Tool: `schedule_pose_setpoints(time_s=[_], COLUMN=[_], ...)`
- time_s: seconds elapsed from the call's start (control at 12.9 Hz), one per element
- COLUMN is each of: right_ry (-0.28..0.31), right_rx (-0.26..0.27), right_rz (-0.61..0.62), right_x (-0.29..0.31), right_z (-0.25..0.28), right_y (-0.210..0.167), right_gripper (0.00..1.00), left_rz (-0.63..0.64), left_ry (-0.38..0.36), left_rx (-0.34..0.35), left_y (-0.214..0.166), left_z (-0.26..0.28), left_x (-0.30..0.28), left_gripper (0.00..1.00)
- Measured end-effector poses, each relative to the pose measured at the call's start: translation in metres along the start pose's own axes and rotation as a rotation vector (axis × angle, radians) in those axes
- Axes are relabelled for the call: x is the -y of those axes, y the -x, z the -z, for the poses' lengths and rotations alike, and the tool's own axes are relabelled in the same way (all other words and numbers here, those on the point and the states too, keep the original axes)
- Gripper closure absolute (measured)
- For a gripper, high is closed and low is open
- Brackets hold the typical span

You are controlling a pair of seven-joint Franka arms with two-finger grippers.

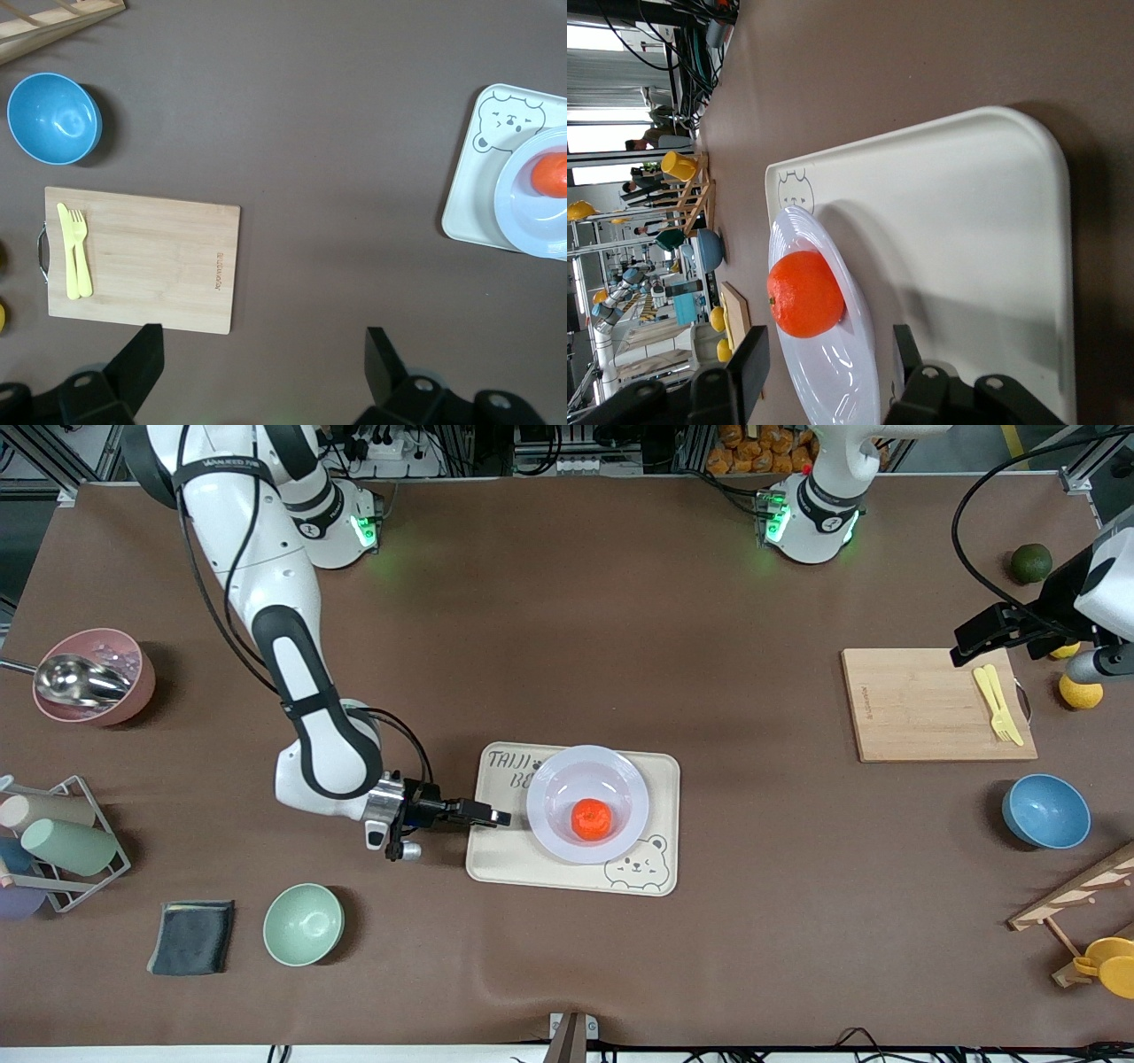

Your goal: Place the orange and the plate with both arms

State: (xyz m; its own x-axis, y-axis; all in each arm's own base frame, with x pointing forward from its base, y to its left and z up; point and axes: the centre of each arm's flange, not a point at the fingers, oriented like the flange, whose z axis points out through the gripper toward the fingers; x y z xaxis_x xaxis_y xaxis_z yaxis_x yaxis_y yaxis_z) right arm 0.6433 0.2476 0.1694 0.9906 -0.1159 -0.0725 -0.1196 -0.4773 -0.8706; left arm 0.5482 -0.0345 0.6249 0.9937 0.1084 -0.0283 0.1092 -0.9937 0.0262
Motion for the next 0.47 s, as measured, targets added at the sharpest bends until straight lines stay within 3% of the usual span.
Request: schedule_pose_setpoints(time_s=[0.47], right_ry=[0.036], right_rx=[0.204], right_rz=[-0.005], right_x=[0.003], right_z=[0.112], right_y=[-0.044], right_gripper=[0.32], left_rz=[-0.001], left_ry=[0.0], left_rx=[0.0], left_y=[0.0], left_z=[0.0], left_x=[0.0], left_gripper=[0.0])
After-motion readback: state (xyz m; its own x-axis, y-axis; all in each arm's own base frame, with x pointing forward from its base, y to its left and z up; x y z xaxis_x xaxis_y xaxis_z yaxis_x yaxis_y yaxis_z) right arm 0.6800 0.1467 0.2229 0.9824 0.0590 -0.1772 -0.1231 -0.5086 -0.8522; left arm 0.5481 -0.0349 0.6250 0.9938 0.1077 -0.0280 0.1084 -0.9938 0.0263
